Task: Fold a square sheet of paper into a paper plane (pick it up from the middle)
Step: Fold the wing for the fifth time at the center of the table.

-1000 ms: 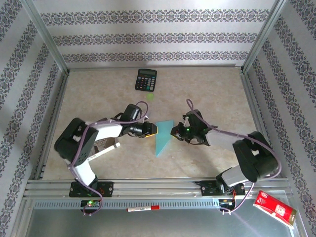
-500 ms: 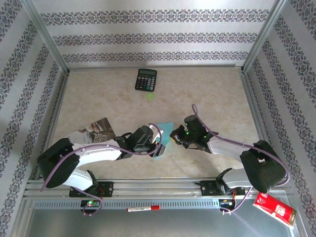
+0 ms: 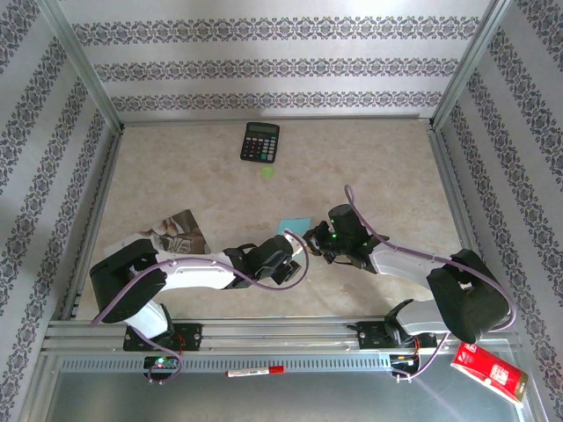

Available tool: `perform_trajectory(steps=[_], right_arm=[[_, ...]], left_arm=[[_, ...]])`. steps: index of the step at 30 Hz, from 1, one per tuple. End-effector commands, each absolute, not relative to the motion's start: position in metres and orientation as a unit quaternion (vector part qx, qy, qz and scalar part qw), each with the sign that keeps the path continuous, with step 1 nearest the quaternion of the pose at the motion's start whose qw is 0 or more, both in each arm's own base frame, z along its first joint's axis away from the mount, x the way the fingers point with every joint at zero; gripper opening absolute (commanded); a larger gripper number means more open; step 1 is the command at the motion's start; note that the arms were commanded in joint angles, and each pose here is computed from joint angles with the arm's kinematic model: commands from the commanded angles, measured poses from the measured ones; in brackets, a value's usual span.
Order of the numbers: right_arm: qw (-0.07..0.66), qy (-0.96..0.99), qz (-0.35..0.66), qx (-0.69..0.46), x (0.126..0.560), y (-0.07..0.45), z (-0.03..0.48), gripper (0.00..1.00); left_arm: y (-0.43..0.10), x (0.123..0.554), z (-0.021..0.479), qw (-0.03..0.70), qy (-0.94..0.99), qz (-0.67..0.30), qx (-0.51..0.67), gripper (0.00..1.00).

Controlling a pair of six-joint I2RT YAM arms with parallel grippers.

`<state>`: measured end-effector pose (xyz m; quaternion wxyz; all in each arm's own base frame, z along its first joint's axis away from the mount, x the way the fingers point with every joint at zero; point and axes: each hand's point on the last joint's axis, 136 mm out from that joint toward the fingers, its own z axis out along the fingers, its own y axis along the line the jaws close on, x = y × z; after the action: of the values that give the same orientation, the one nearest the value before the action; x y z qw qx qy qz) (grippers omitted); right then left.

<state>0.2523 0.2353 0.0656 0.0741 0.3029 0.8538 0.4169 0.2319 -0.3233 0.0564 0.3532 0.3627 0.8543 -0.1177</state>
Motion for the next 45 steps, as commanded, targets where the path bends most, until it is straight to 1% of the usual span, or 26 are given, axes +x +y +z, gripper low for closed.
perform_trajectory(steps=[1,4,8,19,21,27,29,34,45], right_arm=[[0.069,0.853,0.419,0.304,0.250,0.237,0.062,0.00],[0.070,0.853,0.420,0.303,0.250,0.237,0.062,0.00],[0.068,0.853,0.418,0.305,0.250,0.237,0.059,0.00],[0.065,0.854,0.416,0.305,0.250,0.239,0.055,0.00],[0.065,0.854,0.416,0.306,0.250,0.239,0.055,0.00],[0.063,0.855,0.415,0.304,0.250,0.242,0.054,0.00],[0.062,0.856,0.416,0.302,0.250,0.244,0.053,0.00],[0.059,0.856,0.415,0.303,0.249,0.245,0.051,0.00],[0.066,0.854,0.417,0.303,0.250,0.243,0.054,0.01]], left_arm=[[-0.325,0.239,0.061,0.369,0.845,-0.082,0.378,0.51],[-0.323,0.242,0.060,0.370,0.845,-0.069,0.380,0.45],[-0.320,0.242,0.055,0.365,0.846,-0.059,0.385,0.41],[-0.322,0.240,0.050,0.356,0.851,-0.064,0.381,0.21],[-0.322,0.240,0.050,0.356,0.851,-0.065,0.382,0.19],[-0.325,0.239,0.051,0.351,0.852,-0.072,0.382,0.18],[-0.325,0.239,0.050,0.350,0.853,-0.072,0.381,0.21],[-0.326,0.238,0.049,0.348,0.856,-0.077,0.376,0.21],[-0.325,0.237,0.047,0.350,0.861,-0.090,0.359,0.07]])
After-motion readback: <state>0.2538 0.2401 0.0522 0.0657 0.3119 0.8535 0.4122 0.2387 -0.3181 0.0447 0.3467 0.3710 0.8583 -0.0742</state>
